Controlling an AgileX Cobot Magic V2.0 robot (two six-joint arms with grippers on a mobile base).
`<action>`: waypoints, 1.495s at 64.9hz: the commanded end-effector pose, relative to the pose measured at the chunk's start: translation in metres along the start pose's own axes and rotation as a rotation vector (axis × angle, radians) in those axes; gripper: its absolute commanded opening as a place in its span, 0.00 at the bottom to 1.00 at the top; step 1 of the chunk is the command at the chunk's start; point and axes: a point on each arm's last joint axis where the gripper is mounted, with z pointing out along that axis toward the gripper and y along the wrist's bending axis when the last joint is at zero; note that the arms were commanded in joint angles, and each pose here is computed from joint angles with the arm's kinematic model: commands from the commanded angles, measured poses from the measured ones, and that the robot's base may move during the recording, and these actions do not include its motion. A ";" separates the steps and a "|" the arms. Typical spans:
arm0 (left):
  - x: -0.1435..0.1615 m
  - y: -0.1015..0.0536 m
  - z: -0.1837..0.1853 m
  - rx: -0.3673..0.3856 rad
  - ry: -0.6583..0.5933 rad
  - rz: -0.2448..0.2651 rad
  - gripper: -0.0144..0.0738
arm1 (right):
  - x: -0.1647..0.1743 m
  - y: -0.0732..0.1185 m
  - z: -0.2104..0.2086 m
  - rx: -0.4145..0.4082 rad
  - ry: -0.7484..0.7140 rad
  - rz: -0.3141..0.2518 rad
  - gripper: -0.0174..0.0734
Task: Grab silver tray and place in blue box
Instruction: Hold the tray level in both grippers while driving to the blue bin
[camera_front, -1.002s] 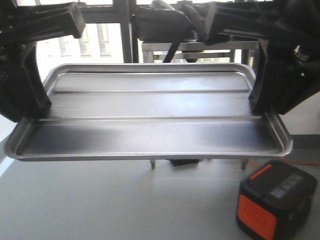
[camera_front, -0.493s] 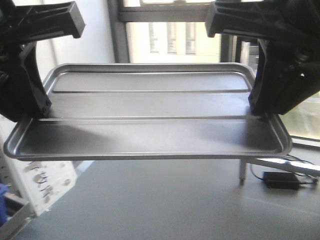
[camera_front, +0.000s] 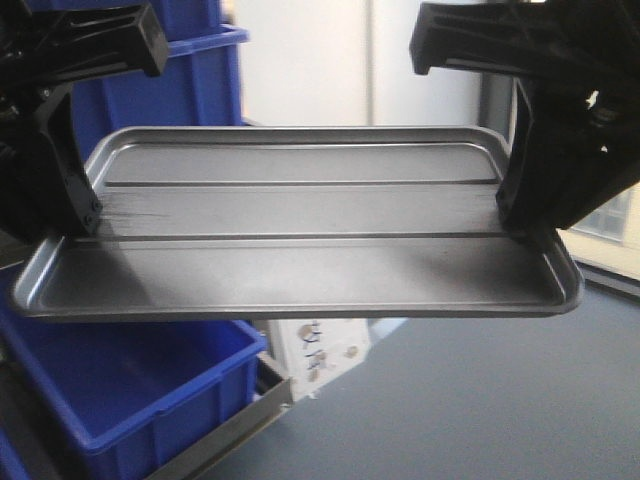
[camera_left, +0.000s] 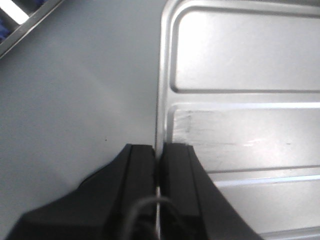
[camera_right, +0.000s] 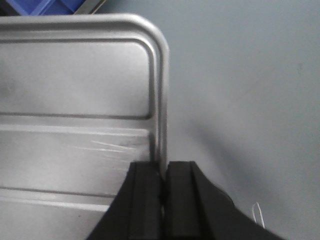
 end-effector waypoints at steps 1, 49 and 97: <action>-0.007 -0.002 -0.014 0.031 -0.063 0.008 0.16 | -0.010 0.002 -0.014 -0.035 -0.078 -0.018 0.26; -0.007 -0.002 -0.014 0.031 -0.063 0.008 0.16 | -0.010 0.002 -0.014 -0.035 -0.078 -0.018 0.26; -0.007 -0.002 -0.014 0.031 -0.063 0.008 0.16 | -0.010 0.002 -0.014 -0.035 -0.078 -0.018 0.26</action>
